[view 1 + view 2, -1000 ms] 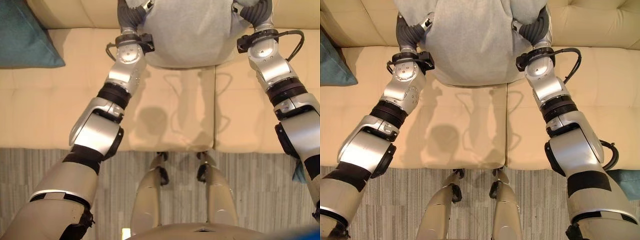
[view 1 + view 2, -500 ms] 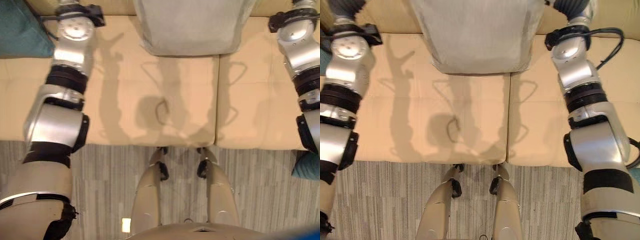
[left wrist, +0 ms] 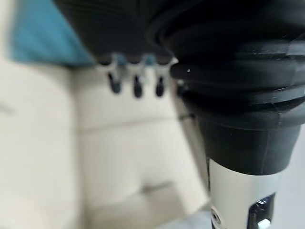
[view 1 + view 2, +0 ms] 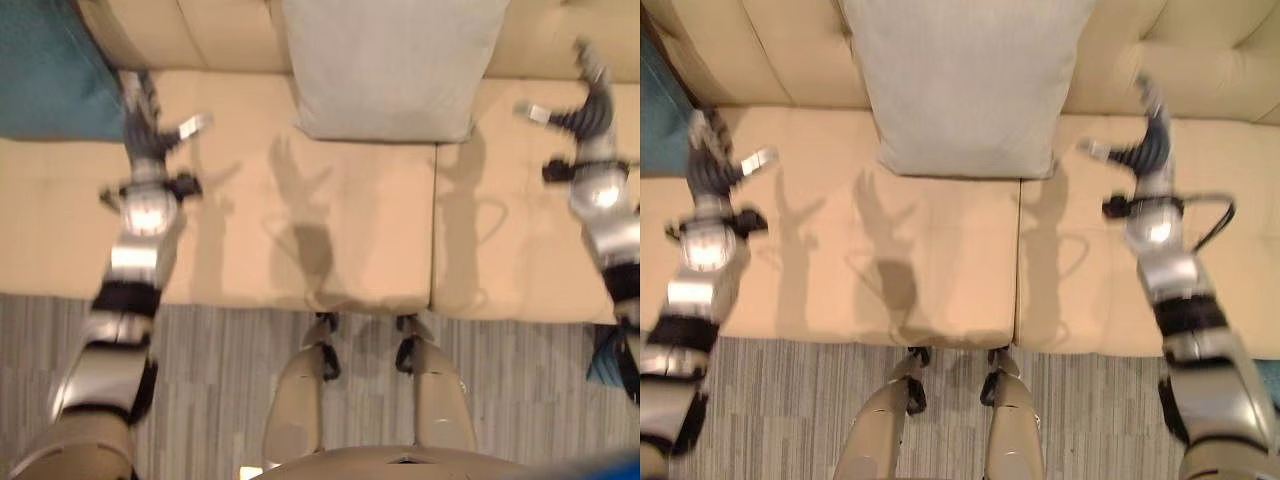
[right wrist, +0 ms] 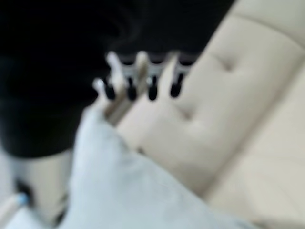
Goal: Pick up all the scattered cushions and arrange them neatly on the sofa.
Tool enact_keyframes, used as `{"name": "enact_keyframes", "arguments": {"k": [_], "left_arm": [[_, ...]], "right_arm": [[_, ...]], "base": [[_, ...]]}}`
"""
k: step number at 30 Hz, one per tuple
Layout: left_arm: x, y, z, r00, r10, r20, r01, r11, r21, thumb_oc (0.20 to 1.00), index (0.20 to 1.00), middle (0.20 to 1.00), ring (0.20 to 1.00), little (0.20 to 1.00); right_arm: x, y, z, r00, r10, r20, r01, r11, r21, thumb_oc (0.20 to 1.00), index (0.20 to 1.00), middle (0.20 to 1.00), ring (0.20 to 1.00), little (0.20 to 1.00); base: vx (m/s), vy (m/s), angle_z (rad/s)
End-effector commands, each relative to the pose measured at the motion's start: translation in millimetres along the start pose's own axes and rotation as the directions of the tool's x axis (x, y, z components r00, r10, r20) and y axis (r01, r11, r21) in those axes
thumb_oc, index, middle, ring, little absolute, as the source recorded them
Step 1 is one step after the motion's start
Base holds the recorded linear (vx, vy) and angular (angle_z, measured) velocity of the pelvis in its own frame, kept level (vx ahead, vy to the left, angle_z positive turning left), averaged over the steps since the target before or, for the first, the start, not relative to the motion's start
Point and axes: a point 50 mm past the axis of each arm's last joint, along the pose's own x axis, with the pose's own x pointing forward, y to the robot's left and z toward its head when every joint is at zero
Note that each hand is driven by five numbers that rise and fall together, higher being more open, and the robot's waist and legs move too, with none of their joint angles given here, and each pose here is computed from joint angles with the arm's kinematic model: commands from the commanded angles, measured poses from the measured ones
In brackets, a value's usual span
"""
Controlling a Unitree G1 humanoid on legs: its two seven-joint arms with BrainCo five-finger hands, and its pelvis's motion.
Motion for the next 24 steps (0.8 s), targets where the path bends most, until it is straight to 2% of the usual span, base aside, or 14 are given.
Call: {"name": "enact_keyframes", "arguments": {"k": [1, 3, 4, 5, 6, 7, 9, 11, 12, 16, 18, 19, 24], "left_arm": [[-16, 1, -19, 0.993, -0.110, -0.032, 0.113, 0.988, 0.105, 1.000, 1.000, 1.000, 1.000, 1.000], [-27, 4, -31, 0.989, -0.129, -0.075, 0.138, 0.981, 0.135, 1.000, 1.000, 1.000, 1.000, 1.000], [-56, 6, -62, 0.973, -0.121, -0.199, 0.145, 0.983, 0.109, 1.000, 1.000, 1.000, 1.000, 1.000], [-57, 6, -62, 0.972, -0.122, -0.200, 0.146, 0.983, 0.110, 1.000, 1.000, 1.000, 1.000, 1.000], [-81, 11, -87, 0.946, -0.101, -0.307, 0.131, 0.988, 0.081, 1.000, 1.000, 1.000, 1.000, 1.000], [-81, 11, -87, 0.946, -0.101, -0.308, 0.132, 0.988, 0.081, 1.000, 1.000, 1.000, 1.000, 1.000], [-106, 13, -108, 0.908, -0.092, -0.408, 0.128, 0.990, 0.061, 1.000, 1.000, 1.000, 1.000, 1.000], [-159, 17, -145, 0.795, -0.076, -0.601, 0.111, 0.994, 0.022, 1.000, 1.000, 1.000, 1.000, 1.000], [-172, 17, -153, 0.763, -0.072, -0.643, 0.096, 0.995, 0.002, 1.000, 1.000, 1.000, 1.000, 1.000], [-194, 16, -167, 0.692, -0.073, -0.718, 0.099, 0.995, -0.005, 1.000, 1.000, 1.000, 1.000, 1.000], [-216, 15, -183, 0.590, -0.075, -0.804, 0.173, 0.984, 0.034, 1.000, 1.000, 1.000, 1.000, 1.000], [-221, 17, -186, 0.568, -0.078, -0.819, 0.209, 0.976, 0.052, 1.000, 1.000, 1.000, 1.000, 1.000], [-231, 22, -191, 0.522, -0.073, -0.850, 0.241, 0.968, 0.065, 1.000, 1.000, 1.000, 1.000, 1.000]], "right_arm": [[-21, 4, -19, 0.997, 0.076, -0.015, -0.075, 0.994, 0.078, 1.000, 1.000, 1.000, 1.000, 1.000], [-32, 6, -29, 0.994, 0.096, -0.043, -0.092, 0.991, 0.096, 1.000, 1.000, 1.000, 1.000, 1.000], [-57, 15, -51, 0.981, 0.153, -0.119, -0.139, 0.983, 0.120, 1.000, 1.000, 1.000, 1.000, 1.000], [-58, 15, -51, 0.981, 0.154, -0.120, -0.139, 0.983, 0.120, 1.000, 1.000, 1.000, 1.000, 1.000], [-81, 25, -68, 0.958, 0.219, -0.187, -0.198, 0.972, 0.124, 1.000, 1.000, 1.000, 1.000, 1.000], [-81, 24, -69, 0.957, 0.220, -0.188, -0.199, 0.972, 0.124, 1.000, 1.000, 1.000, 1.000, 1.000], [-101, 37, -84, 0.927, 0.272, -0.259, -0.244, 0.960, 0.137, 1.000, 1.000, 1.000, 1.000, 1.000], [-141, 53, -112, 0.840, 0.371, -0.397, -0.350, 0.928, 0.128, 1.000, 1.000, 1.000, 1.000, 1.000], [-154, 60, -120, 0.803, 0.407, -0.436, -0.380, 0.912, 0.151, 1.000, 1.000, 1.000, 1.000, 1.000], [-180, 72, -137, 0.729, 0.434, -0.530, -0.386, 0.899, 0.205, 1.000, 1.000, 1.000, 1.000, 1.000], [-208, 80, -152, 0.632, 0.470, -0.617, -0.435, 0.873, 0.219, 1.000, 1.000, 1.000, 1.000, 1.000], [-222, 80, -157, 0.595, 0.480, -0.645, -0.411, 0.871, 0.269, 1.000, 1.000, 1.000, 1.000, 1.000], [-254, 82, -170, 0.481, 0.495, -0.724, -0.413, 0.856, 0.311, 1.000, 1.000, 1.000, 1.000, 1.000]], "base": [[0.08, -0.010, 0.14], [0.01, -0.016, 0.11], [0.00, 0.000, 0.00], [0.00, 0.000, 0.00], [0.04, -0.006, 0.04], [0.05, -0.011, 0.02], [0.05, -0.011, -0.02], [0.05, -0.026, -0.10], [0.03, -0.027, -0.12], [0.00, -0.033, -0.08], [-0.07, -0.119, 0.01], [-0.08, -0.123, 0.22], [-0.15, -0.041, 0.18]]}}
